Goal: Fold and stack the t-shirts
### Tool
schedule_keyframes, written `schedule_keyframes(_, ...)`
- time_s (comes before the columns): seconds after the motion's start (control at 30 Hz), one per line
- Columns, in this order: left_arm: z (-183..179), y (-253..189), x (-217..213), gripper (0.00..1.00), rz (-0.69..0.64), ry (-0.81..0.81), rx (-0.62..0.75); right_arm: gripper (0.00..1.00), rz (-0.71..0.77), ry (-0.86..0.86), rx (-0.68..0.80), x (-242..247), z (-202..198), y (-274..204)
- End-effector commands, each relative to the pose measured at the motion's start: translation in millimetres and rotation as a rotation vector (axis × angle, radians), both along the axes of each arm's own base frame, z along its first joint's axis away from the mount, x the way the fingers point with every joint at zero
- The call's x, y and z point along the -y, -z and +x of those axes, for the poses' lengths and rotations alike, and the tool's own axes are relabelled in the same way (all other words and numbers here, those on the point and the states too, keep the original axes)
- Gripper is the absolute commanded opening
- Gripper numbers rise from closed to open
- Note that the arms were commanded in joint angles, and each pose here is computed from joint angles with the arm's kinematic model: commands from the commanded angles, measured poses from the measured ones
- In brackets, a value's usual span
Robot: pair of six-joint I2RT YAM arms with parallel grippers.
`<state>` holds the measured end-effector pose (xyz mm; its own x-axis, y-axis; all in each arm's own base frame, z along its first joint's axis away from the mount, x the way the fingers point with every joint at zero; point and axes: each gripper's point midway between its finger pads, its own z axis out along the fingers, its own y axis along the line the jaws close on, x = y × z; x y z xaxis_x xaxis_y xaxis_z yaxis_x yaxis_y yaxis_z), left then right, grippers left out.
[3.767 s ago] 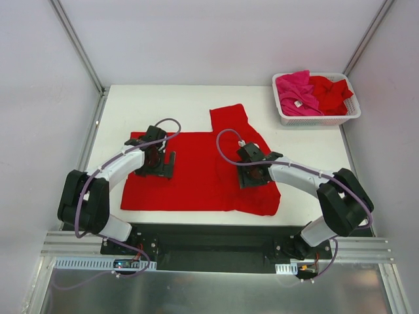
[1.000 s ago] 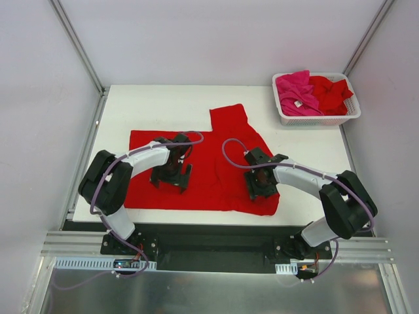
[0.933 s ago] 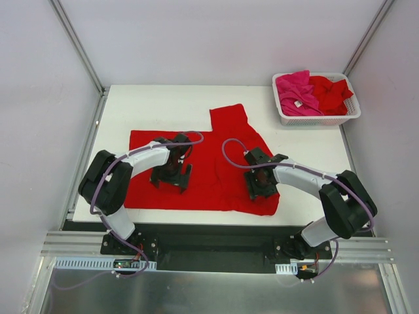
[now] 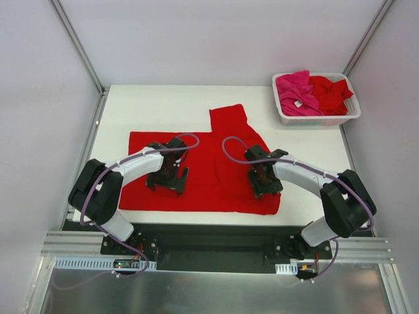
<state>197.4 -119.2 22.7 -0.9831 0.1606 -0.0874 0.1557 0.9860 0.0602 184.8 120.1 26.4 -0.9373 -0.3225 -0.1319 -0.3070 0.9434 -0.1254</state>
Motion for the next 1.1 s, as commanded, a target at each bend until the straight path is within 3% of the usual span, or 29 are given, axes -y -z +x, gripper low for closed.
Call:
schedule_keyframes(0.0,-10,-8,-9,0.99,0.034,0.006,-0.005,0.57,-0.043,-0.010,0.029,8,7,-25)
schedule_keyframes(0.17,0,-32,-1,0.99,-0.009,-0.018,0.050,0.57,0.040,0.022,0.121,-5,21,-55)
schedule_keyframes(0.3,38,-83,14,0.99,-0.078,-0.033,0.204,0.57,0.104,0.035,0.176,-22,49,-75)
schedule_keyframes(0.4,62,-97,20,0.99,-0.147,-0.072,0.212,0.57,0.172,0.032,0.152,-44,68,-72)
schedule_keyframes(0.67,99,-72,-1,0.99,-0.299,-0.217,0.143,0.57,0.448,0.045,0.023,-112,100,-30)
schedule_keyframes(1.07,114,-30,-12,0.99,-0.225,-0.172,0.084,0.58,0.439,-0.002,0.077,-133,147,-54)
